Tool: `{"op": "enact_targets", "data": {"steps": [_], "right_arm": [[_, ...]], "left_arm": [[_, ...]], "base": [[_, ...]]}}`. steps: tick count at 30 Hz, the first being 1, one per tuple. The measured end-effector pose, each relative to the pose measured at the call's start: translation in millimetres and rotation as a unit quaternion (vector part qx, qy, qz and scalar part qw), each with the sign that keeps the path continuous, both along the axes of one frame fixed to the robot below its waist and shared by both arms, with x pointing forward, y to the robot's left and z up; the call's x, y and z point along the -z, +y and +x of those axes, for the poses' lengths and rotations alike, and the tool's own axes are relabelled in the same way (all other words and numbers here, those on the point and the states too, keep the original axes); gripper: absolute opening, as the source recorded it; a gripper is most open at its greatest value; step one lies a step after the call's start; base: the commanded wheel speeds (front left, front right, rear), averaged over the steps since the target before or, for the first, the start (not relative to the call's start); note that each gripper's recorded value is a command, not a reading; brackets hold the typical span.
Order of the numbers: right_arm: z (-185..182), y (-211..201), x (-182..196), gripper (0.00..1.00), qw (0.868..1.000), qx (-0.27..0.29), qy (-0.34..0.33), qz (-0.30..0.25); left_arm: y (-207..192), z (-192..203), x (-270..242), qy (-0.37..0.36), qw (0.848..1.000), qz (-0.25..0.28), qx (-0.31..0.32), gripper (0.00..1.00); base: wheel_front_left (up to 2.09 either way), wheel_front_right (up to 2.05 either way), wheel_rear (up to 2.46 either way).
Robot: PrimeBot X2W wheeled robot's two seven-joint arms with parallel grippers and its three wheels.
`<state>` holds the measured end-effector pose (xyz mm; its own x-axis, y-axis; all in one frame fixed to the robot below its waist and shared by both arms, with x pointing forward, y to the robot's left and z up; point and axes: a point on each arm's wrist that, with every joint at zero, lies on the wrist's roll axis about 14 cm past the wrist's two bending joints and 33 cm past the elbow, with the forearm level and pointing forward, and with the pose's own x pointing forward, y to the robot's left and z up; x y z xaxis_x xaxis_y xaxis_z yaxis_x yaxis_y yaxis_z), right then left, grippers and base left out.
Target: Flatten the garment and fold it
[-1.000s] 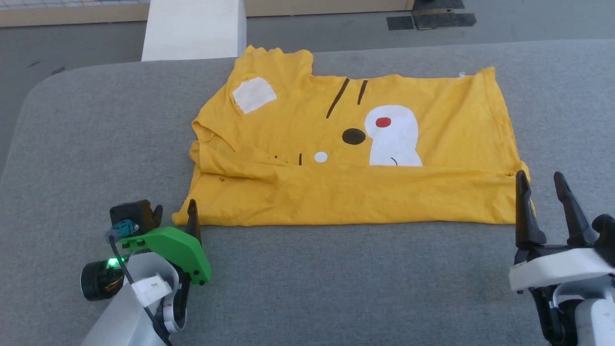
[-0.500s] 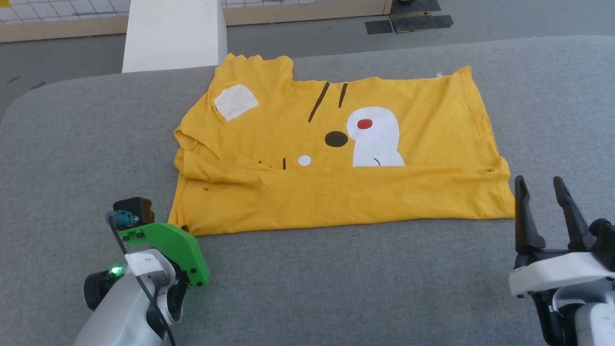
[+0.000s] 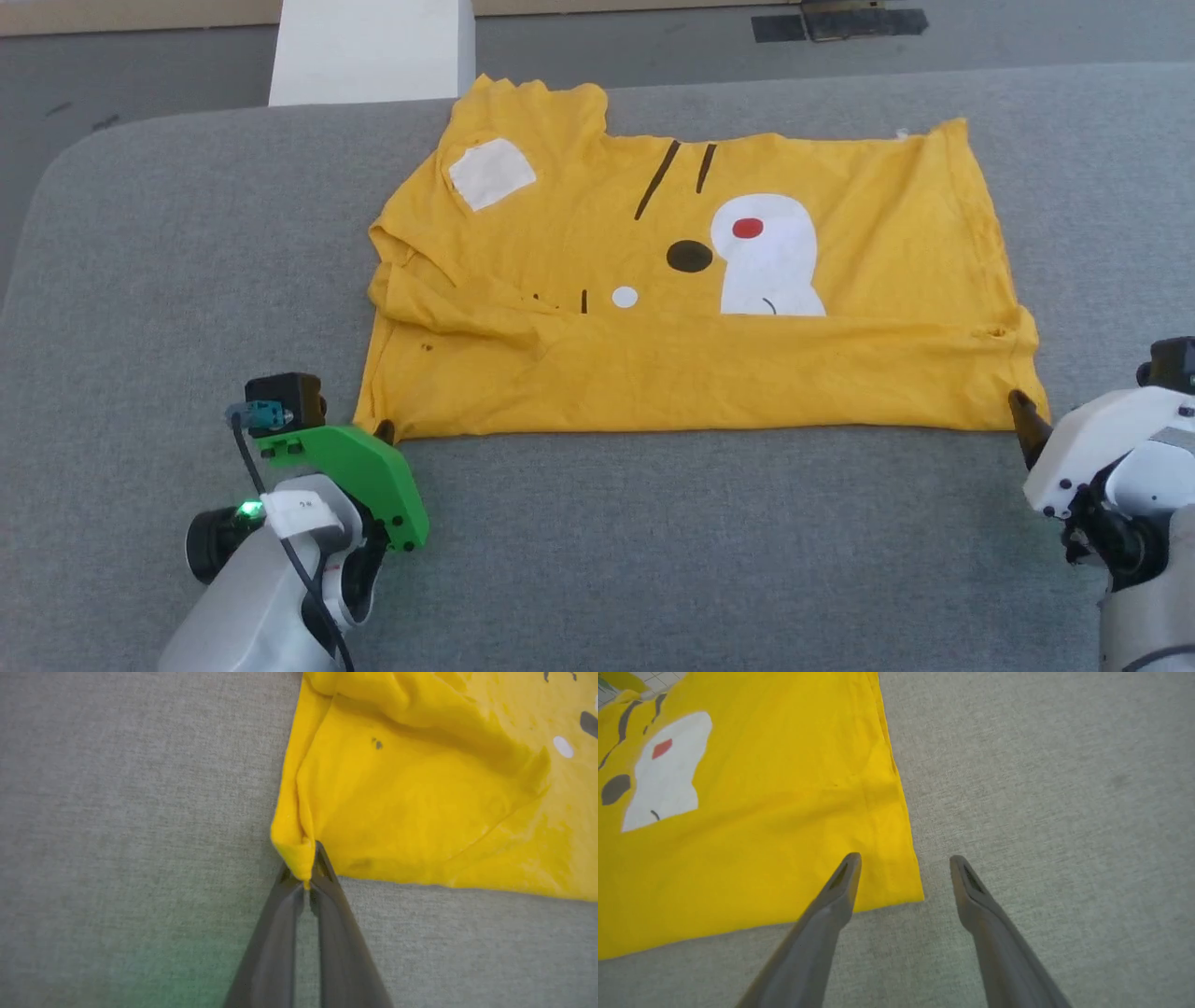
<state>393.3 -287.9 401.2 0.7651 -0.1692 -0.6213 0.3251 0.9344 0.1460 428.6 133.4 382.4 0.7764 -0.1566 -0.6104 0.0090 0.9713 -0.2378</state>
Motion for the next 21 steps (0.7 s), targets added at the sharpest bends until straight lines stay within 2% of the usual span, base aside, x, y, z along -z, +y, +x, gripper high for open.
{"op": "enact_targets", "data": {"steps": [3, 5, 6, 7, 9, 14, 21], "right_arm": [[-6, 8, 22, 1.00, 0.996, -0.017, 0.088, 0.013], [-6, 12, 26, 1.00, 0.992, -0.029, 0.123, 0.014], [-7, 12, 28, 0.59, 0.989, -0.033, 0.143, 0.014], [-7, 13, 29, 0.31, 0.986, -0.037, 0.159, 0.015], [-7, 13, 27, 0.00, 0.983, -0.040, 0.176, 0.013], [-3, 17, 18, 0.00, 0.985, -0.046, 0.164, 0.007], [8, 17, -15, 0.00, 0.998, -0.045, 0.037, -0.021]], "left_arm": [[1, 2, 1, -0.001, 1.000, -0.003, 0.000, 0.00], [2, 2, 3, -0.001, 1.000, -0.004, -0.001, 0.00], [2, 2, 3, -0.001, 1.000, -0.005, 0.000, 0.00], [2, 2, 4, -0.001, 1.000, -0.005, -0.001, 0.00], [3, 3, 4, -0.003, 1.000, -0.005, -0.001, 0.00], [4, 7, -3, -0.029, 1.000, -0.006, -0.005, 0.00], [14, 13, -38, -0.136, 0.990, 0.006, -0.030, 0.00]], "base": [[0.00, 0.00, 0.00], [0.00, 0.00, 0.00], [0.00, 0.00, 0.00], [0.00, 0.00, 0.00], [0.00, 0.00, 0.00], [0.00, 0.00, 0.00], [0.00, 0.00, 0.00]]}}
